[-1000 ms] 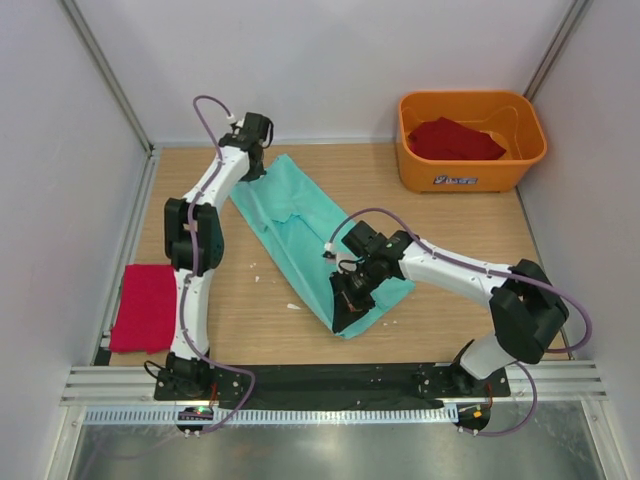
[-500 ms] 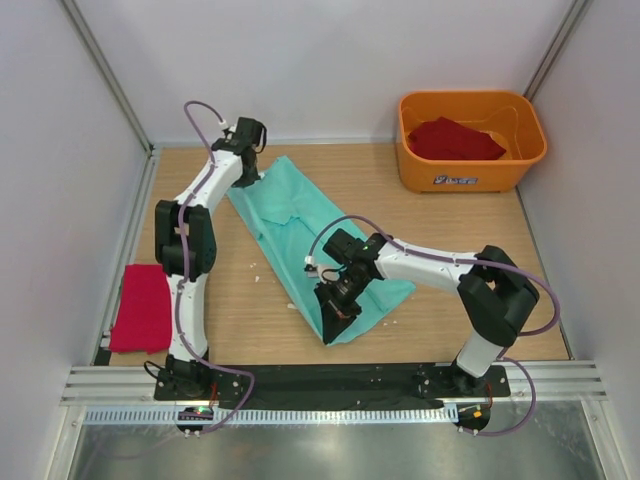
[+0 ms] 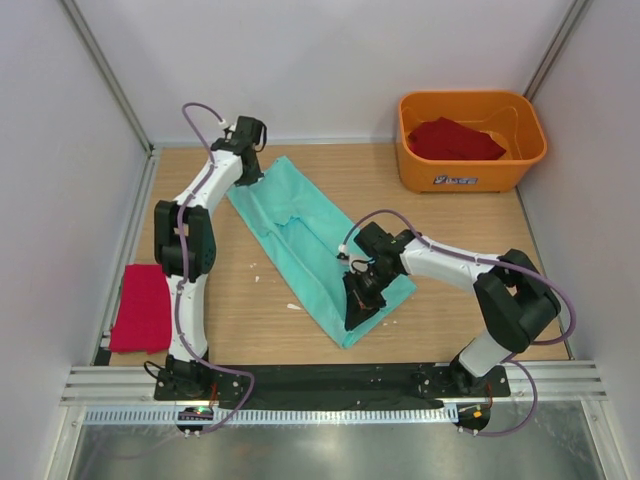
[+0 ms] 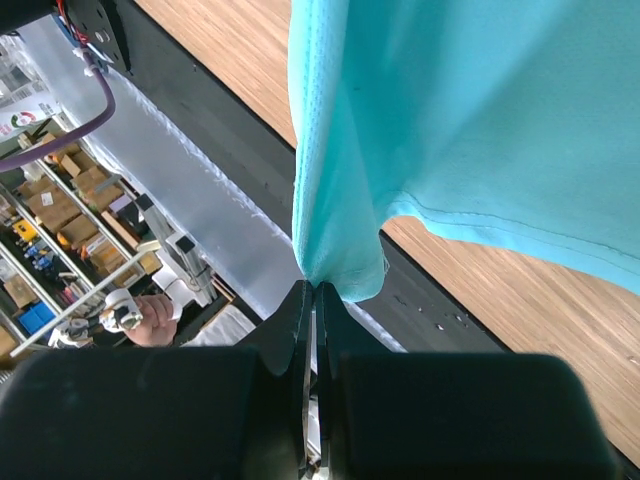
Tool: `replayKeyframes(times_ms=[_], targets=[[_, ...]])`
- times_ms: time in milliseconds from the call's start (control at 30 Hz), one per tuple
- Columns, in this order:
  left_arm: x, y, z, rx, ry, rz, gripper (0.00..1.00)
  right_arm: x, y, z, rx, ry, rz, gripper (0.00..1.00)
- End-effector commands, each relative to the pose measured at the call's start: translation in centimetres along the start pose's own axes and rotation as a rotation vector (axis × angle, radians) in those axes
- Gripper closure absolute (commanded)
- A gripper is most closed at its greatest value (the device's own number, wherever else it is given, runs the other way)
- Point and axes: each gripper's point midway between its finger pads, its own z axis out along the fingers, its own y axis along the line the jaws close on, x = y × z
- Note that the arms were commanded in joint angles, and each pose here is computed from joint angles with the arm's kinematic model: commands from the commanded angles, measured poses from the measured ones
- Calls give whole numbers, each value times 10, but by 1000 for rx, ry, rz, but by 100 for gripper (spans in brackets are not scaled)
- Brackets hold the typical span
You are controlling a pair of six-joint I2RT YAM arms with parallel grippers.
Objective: Fold and stack the t-shirts
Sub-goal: Fold the tshirt
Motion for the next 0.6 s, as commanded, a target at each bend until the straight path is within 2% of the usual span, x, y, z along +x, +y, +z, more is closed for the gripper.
replayKeyframes(times_ms=[0,200,567], targets=[[-41,-18,-20,87,-100,-83,100,0,-4,-8,19,-22,-19,98],[-44,-39,-10,161,-94,-113,100,-1,-26,-15,85,-25,26,98],[-44,-51,12,166,-77,-111,100,-14,-57,-28,156,-27,74,98]])
